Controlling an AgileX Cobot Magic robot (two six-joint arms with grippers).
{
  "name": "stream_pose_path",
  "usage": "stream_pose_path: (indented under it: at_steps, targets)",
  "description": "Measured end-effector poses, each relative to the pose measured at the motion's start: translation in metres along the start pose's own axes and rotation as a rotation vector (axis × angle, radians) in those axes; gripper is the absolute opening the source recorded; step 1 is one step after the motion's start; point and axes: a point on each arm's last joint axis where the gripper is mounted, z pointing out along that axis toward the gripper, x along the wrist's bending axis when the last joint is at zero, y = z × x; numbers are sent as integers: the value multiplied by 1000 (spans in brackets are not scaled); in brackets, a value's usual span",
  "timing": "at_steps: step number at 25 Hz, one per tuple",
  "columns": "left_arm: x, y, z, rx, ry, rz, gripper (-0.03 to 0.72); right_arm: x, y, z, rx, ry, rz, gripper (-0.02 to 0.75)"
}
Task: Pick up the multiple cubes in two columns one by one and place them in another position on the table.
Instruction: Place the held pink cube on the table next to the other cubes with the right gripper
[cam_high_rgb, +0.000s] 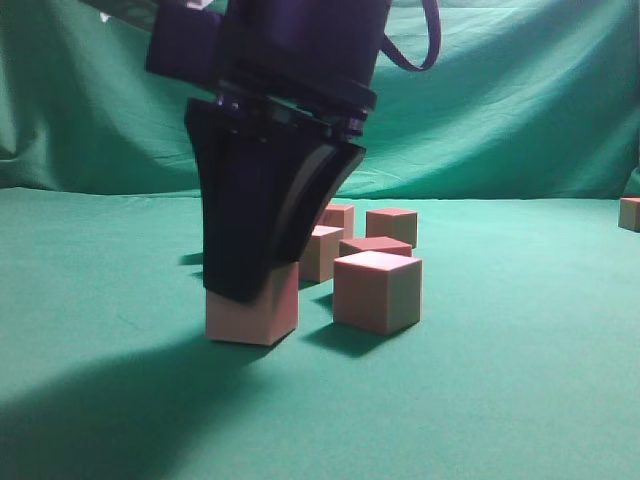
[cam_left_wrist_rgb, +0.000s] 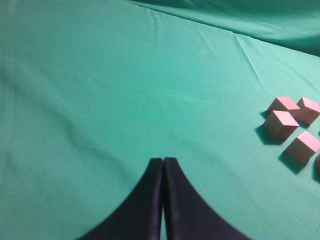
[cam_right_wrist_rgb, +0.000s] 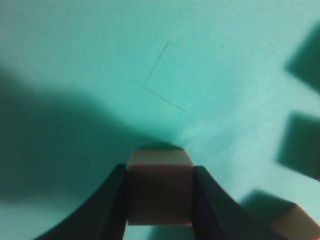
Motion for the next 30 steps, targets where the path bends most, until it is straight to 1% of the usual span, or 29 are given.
stream_pose_path:
  at_steps: [7,15,20,22,23,26,29,30]
  targets:
    - [0,0,0,0,0,0,0,-2,0,-1,24,-34,-44,274]
    - [0,0,0,0,0,0,0,-3,-1,1,37,-36,-51,274]
    - [0,0,0,0,0,0,0,-4,-2,5,54,-36,-57,454]
    - [0,0,0,0,0,0,0,-4,-3,5,58,-34,-57,537]
    - [0,0,0,0,0,0,0,-4,-2,4,61,-30,-56,565]
    - [0,0,0,0,0,0,0,-5,5,-5,64,-21,-57,564]
    - [0,0,0,0,0,0,0,-7,19,-21,45,-24,-64,564]
    - [0,0,0,0,0,0,0,-8,25,-29,33,-26,-65,605]
